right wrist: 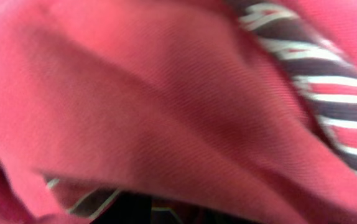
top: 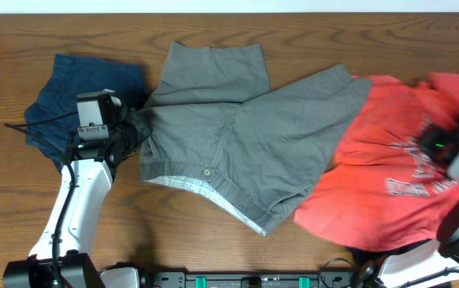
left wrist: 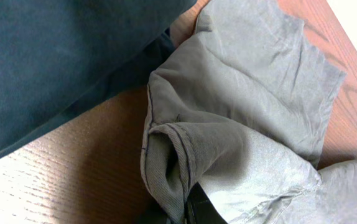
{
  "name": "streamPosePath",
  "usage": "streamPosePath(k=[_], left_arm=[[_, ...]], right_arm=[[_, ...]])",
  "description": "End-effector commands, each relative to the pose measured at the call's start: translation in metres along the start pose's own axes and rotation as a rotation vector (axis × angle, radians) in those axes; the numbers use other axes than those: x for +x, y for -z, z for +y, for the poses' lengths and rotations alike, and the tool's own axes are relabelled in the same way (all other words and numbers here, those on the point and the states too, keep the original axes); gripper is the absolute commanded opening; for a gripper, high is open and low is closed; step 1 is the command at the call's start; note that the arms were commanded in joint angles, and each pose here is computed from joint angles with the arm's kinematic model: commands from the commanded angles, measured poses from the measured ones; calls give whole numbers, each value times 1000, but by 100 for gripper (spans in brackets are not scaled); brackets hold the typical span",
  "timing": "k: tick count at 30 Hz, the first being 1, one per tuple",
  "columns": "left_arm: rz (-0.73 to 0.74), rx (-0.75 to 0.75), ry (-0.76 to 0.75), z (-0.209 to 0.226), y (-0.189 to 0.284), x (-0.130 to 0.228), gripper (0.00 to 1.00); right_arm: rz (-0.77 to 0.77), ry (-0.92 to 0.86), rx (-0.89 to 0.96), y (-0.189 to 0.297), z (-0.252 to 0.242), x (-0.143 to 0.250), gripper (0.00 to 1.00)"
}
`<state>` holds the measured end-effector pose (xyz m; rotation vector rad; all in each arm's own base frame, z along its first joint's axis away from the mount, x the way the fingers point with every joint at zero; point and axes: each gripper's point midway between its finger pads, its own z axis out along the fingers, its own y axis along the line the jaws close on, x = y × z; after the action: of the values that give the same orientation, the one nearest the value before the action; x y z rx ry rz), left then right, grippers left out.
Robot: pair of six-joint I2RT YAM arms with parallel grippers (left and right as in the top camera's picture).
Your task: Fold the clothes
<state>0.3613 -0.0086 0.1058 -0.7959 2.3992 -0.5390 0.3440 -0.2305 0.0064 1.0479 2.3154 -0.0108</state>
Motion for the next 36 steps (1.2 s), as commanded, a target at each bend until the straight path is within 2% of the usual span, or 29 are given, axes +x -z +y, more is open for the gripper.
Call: streamPosePath(k=[1, 5, 7, 9, 12, 14, 17, 21, 25, 29, 36], left_arm=[[-23, 7, -14, -4, 6, -6, 7], [-23, 6, -14, -4, 6, -6, 6], [-23, 6, -14, -4, 6, -6, 6], [-23, 6, -14, -4, 6, -6, 6], [-23, 6, -14, -4, 6, -6, 6], [-23, 6, -14, -4, 6, -6, 6], [-22, 6, -13, -4, 6, -6, 7], [-17, 2, -11, -3, 6, -5, 7], [-16, 2, -11, -3, 6, -5, 7], [-16, 2, -11, -3, 6, -5, 7], [-14, 0, -10, -2, 6, -4, 8]], right_arm=[[-20, -148, 241, 8, -80, -20, 28], [-26, -244, 278, 27, -110, -45, 31], [-21, -291, 252, 32, -110, -54, 32], [-21, -254, 105, 33, -83, -69, 34], [-3, -95, -222, 41, -12, -83, 39], [38, -11, -345, 47, 25, -76, 41], [166, 97, -391, 48, 62, -39, 42], [376, 196, -333, 49, 88, 26, 41], [553, 295, -158, 55, 83, 84, 38], [606, 336, 45, 55, 60, 110, 40], [623, 337, 133, 46, 27, 137, 46]])
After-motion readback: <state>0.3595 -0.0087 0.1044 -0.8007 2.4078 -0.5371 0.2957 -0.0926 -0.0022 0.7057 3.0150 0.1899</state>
